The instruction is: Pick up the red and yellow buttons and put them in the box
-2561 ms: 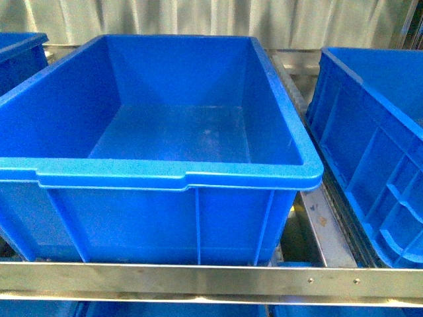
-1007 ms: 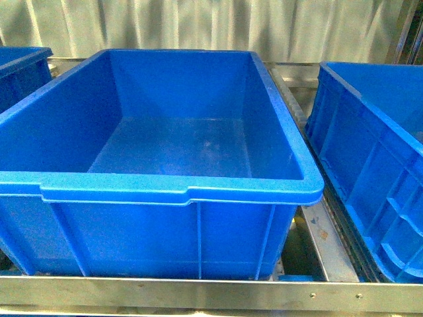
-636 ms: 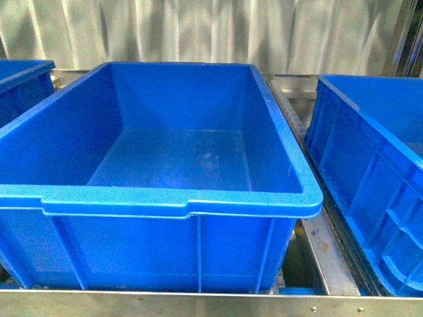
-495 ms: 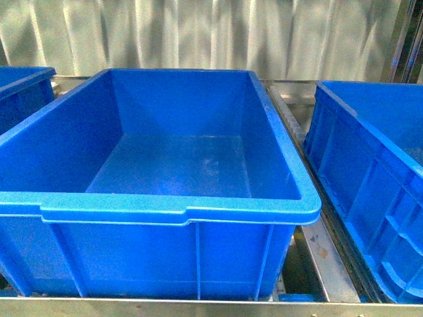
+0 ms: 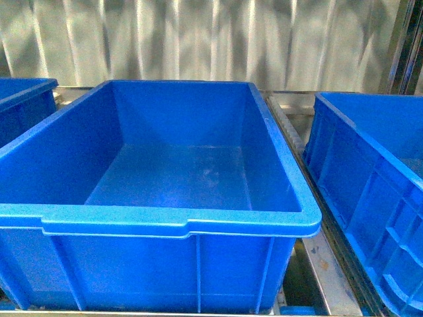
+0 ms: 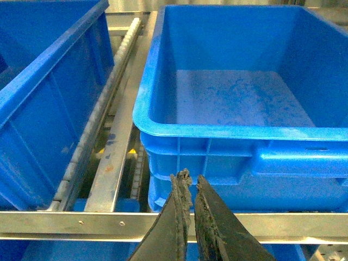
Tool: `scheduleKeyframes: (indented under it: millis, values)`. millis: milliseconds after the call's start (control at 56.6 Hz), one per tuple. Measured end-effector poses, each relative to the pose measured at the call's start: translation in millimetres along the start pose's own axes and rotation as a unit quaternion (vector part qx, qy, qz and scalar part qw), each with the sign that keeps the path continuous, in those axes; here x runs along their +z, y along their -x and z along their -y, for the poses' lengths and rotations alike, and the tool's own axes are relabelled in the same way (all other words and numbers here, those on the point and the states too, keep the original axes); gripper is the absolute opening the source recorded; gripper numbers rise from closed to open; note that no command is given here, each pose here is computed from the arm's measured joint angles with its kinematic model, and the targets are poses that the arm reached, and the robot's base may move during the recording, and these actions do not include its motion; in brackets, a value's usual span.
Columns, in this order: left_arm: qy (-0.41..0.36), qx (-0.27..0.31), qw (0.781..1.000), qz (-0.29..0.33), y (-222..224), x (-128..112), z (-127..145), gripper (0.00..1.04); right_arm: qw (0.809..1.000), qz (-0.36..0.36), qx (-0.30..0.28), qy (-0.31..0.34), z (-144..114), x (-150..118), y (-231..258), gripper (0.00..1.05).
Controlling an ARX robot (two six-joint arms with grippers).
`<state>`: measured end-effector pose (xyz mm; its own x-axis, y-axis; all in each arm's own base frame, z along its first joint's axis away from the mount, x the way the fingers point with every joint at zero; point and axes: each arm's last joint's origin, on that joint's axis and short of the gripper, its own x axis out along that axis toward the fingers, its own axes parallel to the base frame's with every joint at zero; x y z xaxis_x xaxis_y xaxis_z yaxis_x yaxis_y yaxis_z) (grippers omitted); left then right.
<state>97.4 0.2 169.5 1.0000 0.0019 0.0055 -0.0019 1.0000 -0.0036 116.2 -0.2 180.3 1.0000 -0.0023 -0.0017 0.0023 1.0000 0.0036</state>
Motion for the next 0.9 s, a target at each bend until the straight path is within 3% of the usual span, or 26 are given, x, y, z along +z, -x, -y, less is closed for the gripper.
scheduleKeyframes:
  millis: [901]
  values:
    - [0.0,0.0,1.0,0.0,0,0,0,0.97,1.0,0.013,0.0,0.0,0,-8,20,0.04]
